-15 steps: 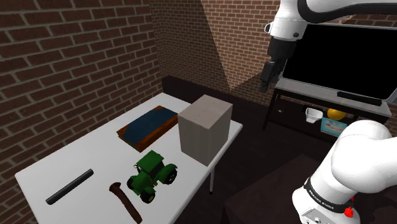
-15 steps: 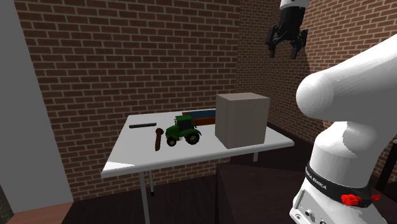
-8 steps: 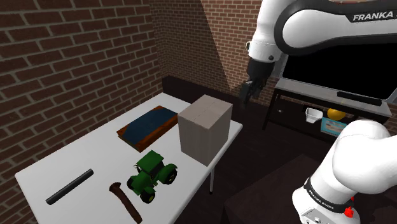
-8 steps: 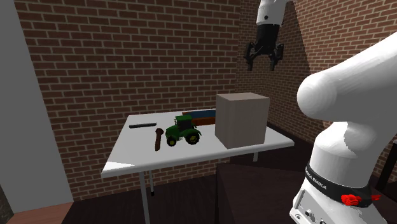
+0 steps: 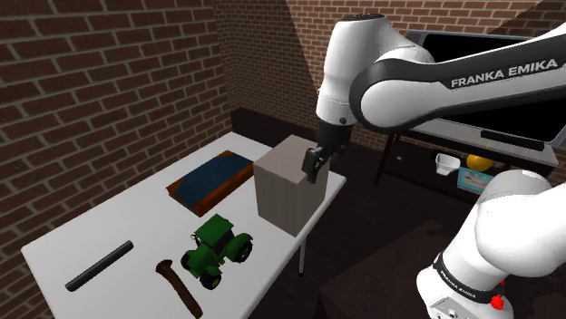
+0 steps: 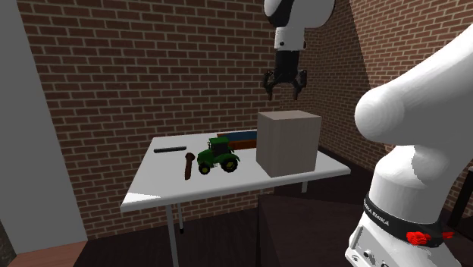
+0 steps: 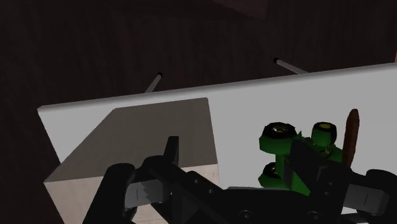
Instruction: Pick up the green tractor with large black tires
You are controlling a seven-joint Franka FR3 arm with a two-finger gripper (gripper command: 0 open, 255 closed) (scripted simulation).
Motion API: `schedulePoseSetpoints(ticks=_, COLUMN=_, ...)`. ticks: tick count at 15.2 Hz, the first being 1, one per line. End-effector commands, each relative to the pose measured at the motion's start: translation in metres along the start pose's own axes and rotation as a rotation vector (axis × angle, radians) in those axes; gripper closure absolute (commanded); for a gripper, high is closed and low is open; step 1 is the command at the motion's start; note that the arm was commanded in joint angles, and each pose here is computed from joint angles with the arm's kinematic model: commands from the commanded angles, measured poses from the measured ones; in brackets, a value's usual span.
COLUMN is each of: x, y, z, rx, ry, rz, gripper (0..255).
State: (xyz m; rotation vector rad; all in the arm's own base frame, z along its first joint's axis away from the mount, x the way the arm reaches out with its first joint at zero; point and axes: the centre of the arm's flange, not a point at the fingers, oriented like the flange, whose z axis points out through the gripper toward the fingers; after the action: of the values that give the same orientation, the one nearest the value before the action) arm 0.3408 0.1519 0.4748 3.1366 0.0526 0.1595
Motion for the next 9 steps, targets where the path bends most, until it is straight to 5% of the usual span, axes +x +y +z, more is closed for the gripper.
schedulePoseSetpoints(ticks=1, x=0.006, y=-0.02, z=0.018, rx=-0.007, ry=0.01, rz=0.011, gripper=0)
schedulePoseSetpoints(ticks=9, x=0.035, y=-0.103, z=0.081, rx=-0.042, ry=0.045, rz=0.047, gripper=0)
